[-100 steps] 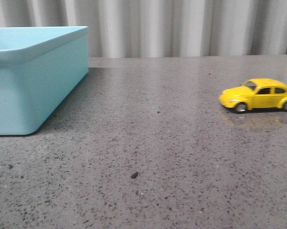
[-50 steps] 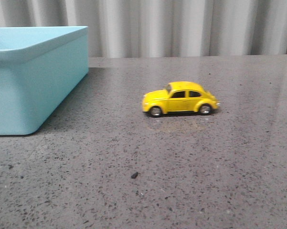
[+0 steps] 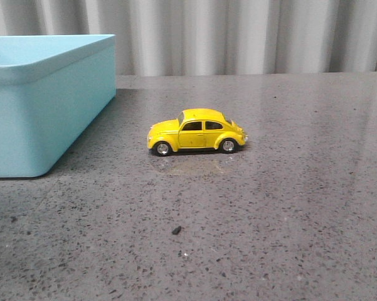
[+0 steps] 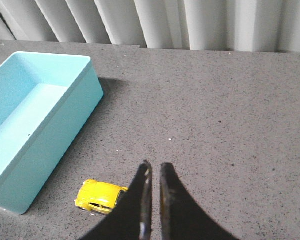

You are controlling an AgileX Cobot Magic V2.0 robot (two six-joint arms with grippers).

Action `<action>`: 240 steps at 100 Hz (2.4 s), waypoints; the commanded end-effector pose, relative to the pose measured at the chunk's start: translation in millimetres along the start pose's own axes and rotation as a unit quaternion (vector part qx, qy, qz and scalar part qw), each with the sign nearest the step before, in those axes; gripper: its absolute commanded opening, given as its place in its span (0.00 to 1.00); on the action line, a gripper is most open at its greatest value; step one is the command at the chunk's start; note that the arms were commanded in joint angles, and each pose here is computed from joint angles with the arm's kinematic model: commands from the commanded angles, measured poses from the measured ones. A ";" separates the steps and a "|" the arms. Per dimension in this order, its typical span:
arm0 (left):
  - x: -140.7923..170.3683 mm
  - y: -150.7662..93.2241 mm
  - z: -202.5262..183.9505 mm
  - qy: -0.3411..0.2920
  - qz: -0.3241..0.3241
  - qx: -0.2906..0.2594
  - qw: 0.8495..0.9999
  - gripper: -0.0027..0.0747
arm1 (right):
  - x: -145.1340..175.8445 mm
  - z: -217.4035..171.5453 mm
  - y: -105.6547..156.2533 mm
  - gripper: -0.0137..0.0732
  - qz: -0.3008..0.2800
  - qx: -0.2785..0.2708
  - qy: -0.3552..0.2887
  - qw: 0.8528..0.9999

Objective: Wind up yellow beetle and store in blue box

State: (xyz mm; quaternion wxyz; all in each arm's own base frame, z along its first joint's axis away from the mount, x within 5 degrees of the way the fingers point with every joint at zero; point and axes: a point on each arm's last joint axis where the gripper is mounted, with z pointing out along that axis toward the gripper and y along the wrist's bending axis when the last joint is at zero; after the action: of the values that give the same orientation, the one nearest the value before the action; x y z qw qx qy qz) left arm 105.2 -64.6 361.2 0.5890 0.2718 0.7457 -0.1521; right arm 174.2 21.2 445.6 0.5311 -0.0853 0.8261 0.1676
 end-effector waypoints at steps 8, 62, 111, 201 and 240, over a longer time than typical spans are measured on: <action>-41.8 -0.3 29.6 -0.025 0.055 0.018 0.998 0.37 | -8.7 -9.3 16.1 0.10 -0.025 -0.031 -0.042 0.998; -68.1 -44.6 172.4 0.184 0.301 0.156 0.922 0.41 | -2.0 -33.9 37.1 0.10 -0.057 -0.059 -0.063 0.995; -53.9 -60.3 204.9 0.260 0.338 0.203 0.881 0.64 | 24.8 -35.4 39.8 0.10 -0.069 -0.062 -0.047 0.995; -35.2 -54.0 280.4 0.303 0.257 0.260 0.880 0.64 | 29.9 -44.1 58.9 0.10 -0.096 -0.127 -0.049 0.986; -15.5 -58.9 297.6 0.307 0.260 0.299 0.865 0.64 | 30.4 -43.7 58.5 0.10 -0.098 -0.125 -0.047 0.986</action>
State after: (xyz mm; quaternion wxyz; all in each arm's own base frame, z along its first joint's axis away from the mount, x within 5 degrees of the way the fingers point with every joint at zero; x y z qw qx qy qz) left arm 311.3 -277.0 267.2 0.1904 0.6603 0.7183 -0.1085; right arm 105.9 61.1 434.2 0.5355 -0.2311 0.7820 0.2196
